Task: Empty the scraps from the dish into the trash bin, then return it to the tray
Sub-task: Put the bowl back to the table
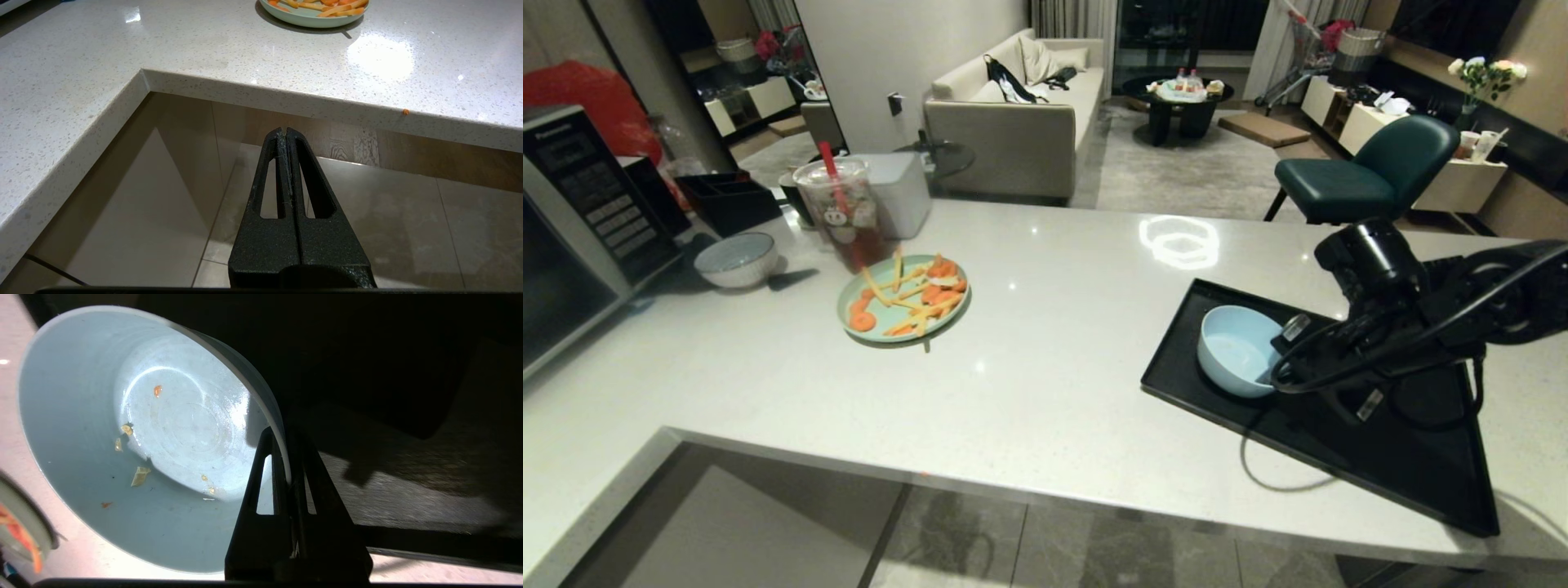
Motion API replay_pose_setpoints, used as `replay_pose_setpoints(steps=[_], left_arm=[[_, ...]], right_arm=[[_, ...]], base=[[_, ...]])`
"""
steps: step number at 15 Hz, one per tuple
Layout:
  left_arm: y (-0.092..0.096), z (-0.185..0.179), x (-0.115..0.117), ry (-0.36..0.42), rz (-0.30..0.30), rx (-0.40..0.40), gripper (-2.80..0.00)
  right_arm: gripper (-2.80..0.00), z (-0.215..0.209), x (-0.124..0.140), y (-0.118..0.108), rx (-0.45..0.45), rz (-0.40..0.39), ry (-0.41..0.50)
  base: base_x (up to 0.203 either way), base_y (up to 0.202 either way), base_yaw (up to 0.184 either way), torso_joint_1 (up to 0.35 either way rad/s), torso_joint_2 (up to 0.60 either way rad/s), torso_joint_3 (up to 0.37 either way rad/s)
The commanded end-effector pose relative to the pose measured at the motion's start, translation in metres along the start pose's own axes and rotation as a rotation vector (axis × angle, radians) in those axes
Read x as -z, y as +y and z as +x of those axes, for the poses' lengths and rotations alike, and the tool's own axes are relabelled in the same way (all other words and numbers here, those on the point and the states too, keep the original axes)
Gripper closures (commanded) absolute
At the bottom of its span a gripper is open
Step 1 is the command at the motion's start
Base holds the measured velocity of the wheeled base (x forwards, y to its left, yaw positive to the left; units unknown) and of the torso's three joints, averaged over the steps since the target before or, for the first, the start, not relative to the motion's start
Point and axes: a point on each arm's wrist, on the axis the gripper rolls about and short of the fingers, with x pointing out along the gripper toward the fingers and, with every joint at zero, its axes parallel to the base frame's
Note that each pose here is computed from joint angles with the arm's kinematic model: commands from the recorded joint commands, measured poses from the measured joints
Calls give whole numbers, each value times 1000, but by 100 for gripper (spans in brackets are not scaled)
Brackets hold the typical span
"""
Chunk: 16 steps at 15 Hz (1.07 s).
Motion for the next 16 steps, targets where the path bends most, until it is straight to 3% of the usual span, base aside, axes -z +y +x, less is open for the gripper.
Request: replay_pose_setpoints(steps=[1, 7, 11, 16], left_arm=[[0, 0, 0, 0, -1, 0, 0], [0, 0, 0, 0, -1, 0, 0], [0, 0, 0, 0, -1, 0, 0], [0, 0, 0, 0, -1, 0, 0]], right_arm=[[0, -6, 1, -2, 17, 13, 9], [0, -28, -2, -12, 52, 22, 5], [0, -22, -15, -29, 127, 13, -51], [0, -18, -18, -36, 140, 29, -57]], base=[[0, 0, 0, 0, 0, 0], [0, 0, 0, 0, 0, 0], [0, 0, 0, 0, 0, 0], [0, 0, 0, 0, 0, 0]])
